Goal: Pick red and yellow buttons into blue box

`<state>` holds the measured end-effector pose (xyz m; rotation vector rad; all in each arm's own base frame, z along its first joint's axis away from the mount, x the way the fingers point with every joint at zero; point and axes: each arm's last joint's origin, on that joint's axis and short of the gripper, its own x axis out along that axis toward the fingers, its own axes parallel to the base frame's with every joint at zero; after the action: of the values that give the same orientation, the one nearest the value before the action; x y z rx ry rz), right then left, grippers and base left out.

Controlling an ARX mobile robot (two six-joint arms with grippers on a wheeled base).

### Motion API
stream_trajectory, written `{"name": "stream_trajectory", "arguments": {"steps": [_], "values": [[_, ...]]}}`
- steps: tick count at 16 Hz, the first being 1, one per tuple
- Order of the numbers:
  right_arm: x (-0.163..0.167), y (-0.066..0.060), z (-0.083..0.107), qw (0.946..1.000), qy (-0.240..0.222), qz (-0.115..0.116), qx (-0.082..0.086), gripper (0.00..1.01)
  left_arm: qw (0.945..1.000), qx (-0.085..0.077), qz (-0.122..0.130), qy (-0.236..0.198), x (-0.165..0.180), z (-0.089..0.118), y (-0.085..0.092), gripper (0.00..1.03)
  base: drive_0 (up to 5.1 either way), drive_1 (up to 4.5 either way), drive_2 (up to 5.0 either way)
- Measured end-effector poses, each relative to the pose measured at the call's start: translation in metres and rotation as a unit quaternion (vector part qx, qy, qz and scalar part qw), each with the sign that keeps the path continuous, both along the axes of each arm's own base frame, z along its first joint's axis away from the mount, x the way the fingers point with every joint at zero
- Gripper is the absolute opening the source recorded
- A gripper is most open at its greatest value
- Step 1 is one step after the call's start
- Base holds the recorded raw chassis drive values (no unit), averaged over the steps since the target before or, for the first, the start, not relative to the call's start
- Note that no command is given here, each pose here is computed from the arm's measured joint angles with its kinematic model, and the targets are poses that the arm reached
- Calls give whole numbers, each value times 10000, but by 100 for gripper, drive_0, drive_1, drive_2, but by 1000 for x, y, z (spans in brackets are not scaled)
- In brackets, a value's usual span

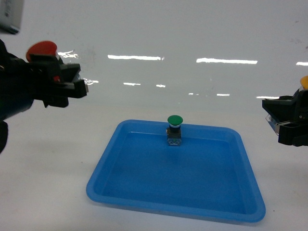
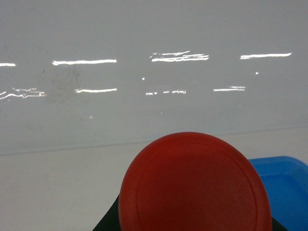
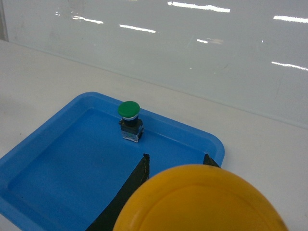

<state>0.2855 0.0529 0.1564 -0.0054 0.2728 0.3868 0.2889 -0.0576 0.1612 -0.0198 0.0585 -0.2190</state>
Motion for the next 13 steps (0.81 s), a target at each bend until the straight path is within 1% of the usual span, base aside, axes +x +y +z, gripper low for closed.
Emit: {"name": "stream_trajectory", "arguments": {"steps": [1,2,5,6,8,9,11,13], "values": [[0,1,0,10000,13,16,-5,28,9999,-2,1,-136,-8,5,2,25,0,0,0],[-1,5,0,10000,8,68,-8,28,9999,2,27,-161,-12,6,4,25,0,0,0],[-3,9,5,9997,-246,50,-5,28,9999,23,122,-73,-14,3,8,25,0,0,0],[-4,13,9,9993,-373,78,9,28,9999,20,120,-76,-14,3,8,25,0,0,0],[-6,17,10,9994,-339,114,-10,28,9999,22,101,-77,-15,3,7,25,0,0,0],[-7,20,12,9990,-439,124,4,28,9999,22,103,-77,-15,3,7,25,0,0,0],[-12,22,23,9977,-668,137,8,28,9999,20,105,-76,-15,3,7,25,0,0,0],[-21,19,39,9944,-1041,104,-117,28,9999,22,105,-77,-15,3,7,25,0,0,0]]}}
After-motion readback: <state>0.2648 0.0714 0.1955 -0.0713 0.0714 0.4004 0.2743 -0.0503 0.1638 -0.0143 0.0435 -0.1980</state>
